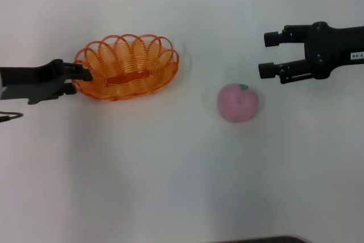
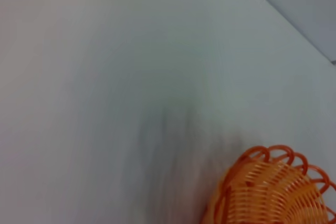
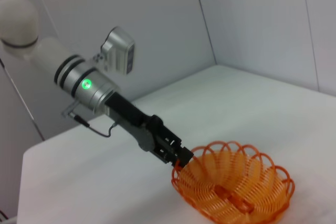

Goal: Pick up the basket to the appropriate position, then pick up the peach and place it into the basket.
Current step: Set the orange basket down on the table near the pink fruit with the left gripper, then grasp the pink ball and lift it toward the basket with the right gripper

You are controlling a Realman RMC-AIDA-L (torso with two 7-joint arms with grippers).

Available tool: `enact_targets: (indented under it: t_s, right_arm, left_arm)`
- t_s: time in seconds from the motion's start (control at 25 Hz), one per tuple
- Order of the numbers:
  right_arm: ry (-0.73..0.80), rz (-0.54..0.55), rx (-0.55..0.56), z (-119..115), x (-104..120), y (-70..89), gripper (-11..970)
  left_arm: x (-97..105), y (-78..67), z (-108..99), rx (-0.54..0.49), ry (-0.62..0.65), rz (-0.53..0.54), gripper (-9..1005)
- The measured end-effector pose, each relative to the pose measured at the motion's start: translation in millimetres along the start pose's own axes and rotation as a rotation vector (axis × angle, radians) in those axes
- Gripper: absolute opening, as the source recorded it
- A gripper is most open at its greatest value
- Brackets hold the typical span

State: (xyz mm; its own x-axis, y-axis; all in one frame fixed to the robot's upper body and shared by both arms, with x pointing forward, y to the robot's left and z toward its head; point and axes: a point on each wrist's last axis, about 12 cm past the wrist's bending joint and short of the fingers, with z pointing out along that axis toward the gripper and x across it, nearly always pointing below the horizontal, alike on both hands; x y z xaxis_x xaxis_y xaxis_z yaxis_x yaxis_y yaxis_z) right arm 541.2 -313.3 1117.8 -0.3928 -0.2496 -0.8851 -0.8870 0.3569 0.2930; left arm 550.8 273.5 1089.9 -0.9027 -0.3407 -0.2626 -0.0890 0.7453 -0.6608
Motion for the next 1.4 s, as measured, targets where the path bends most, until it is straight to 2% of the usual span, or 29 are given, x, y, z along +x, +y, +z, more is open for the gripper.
enact_targets:
  t_s: [0.28,0.44,0.52,0.6,0.64,0.72,0.76,0.84,1.04,1.2,1.4]
  right_arm:
    - [-0.013,0.032,-0.006,5,-8,-2.1,914]
    - [-0.031,0.058,0.000,4,-17,-5.4,915]
    - [-0.035,0.072,0.004,2,-25,-8.8,915]
    - [-0.024,0.083,0.010,-2,-35,-13.6,915]
    - [-0.017,0.084,0.013,-3,-42,-16.3,915]
    - [0.020,0.082,0.028,-8,-63,-22.2,915]
    - [0.020,0.082,0.028,-8,-63,-22.2,915]
    - [0.058,0.066,0.053,-13,-82,-23.9,915]
    - [0.274,-0.012,0.080,-4,-124,-12.5,915]
    - [0.440,-0.079,0.048,11,-147,2.6,914]
    - [0.653,-0.137,0.056,40,-151,9.9,914]
  left_arm:
    - [-16,28.5,-38,0.005,-0.144,0.091,616]
    - [-22,40.4,-56,-0.005,-0.216,0.245,775]
    - [-21,42.7,-64,0.019,-0.251,0.384,855]
    - [-16,41.2,-69,0.076,-0.281,0.533,854]
    - [-16,41.2,-69,0.076,-0.281,0.533,853]
    - [4,35.6,-74,0.206,-0.378,0.807,852]
    - [7,35.7,-75,0.224,-0.401,0.840,851]
    - [16,36.4,-76,0.282,-0.451,0.916,850]
    - [30,40.3,-69,0.344,-0.456,1.007,854]
    - [38,43.2,-63,0.370,-0.422,1.003,857]
    - [42,46.5,-56,0.376,-0.419,0.983,858]
